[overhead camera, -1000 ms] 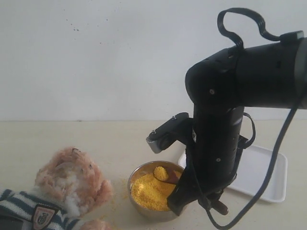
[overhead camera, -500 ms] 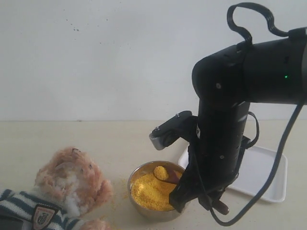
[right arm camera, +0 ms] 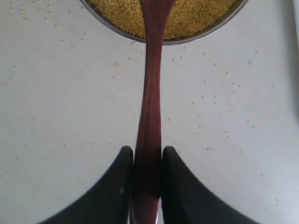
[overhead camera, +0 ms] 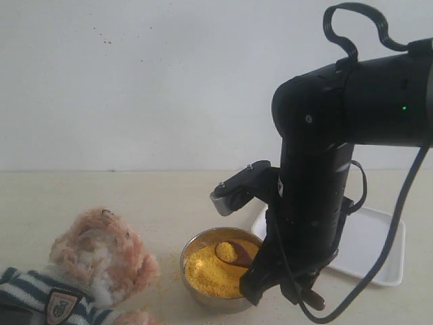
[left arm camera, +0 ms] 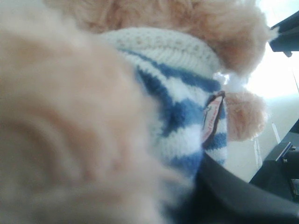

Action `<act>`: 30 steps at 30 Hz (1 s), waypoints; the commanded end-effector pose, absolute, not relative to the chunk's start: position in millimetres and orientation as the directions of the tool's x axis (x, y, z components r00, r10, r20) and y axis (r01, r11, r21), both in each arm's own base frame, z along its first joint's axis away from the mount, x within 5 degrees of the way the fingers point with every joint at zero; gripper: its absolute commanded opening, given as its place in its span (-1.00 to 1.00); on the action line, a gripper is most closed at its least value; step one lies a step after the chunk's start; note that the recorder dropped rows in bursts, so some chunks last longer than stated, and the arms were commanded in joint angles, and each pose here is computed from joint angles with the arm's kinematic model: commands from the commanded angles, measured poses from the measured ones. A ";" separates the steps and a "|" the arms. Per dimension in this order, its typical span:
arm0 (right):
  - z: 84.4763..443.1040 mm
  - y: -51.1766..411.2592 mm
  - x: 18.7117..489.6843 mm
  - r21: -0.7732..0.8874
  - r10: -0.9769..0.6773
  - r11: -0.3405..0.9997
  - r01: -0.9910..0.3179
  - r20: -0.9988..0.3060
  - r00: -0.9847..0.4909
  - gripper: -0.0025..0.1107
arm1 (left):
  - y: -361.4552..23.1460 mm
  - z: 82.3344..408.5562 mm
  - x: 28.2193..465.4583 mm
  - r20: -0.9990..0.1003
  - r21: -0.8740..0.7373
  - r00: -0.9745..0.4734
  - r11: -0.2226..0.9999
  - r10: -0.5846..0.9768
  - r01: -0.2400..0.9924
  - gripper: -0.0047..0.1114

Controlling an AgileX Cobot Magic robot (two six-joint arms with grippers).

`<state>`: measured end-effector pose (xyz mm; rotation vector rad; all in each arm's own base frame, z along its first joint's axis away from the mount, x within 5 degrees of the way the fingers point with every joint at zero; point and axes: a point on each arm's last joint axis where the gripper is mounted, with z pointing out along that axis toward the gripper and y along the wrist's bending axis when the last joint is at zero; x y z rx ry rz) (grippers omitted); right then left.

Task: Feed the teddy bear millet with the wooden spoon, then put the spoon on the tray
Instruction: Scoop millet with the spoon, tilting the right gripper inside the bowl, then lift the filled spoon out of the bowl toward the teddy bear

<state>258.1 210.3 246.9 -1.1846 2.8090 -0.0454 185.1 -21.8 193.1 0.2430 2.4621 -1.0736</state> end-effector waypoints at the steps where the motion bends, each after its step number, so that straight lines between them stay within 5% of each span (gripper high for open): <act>1: 261.1 209.4 248.7 -0.064 -0.732 0.681 -0.729 -0.084 -0.676 -0.96 | -22.7 196.3 183.9 -0.472 -0.660 -0.881 0.671 -0.021 0.338 -0.85; 17: 283.5 246.7 195.1 -0.171 -0.852 0.523 -0.835 -0.129 -0.508 -0.96 | -22.7 196.3 183.9 -0.472 -0.660 -0.881 0.671 -0.021 0.338 -0.85; 30: 318.9 263.3 194.7 -0.164 -0.833 0.536 -0.828 -0.262 -0.488 -0.96 | -22.7 196.3 183.9 -0.472 -0.660 -0.881 0.671 -0.021 0.338 -0.85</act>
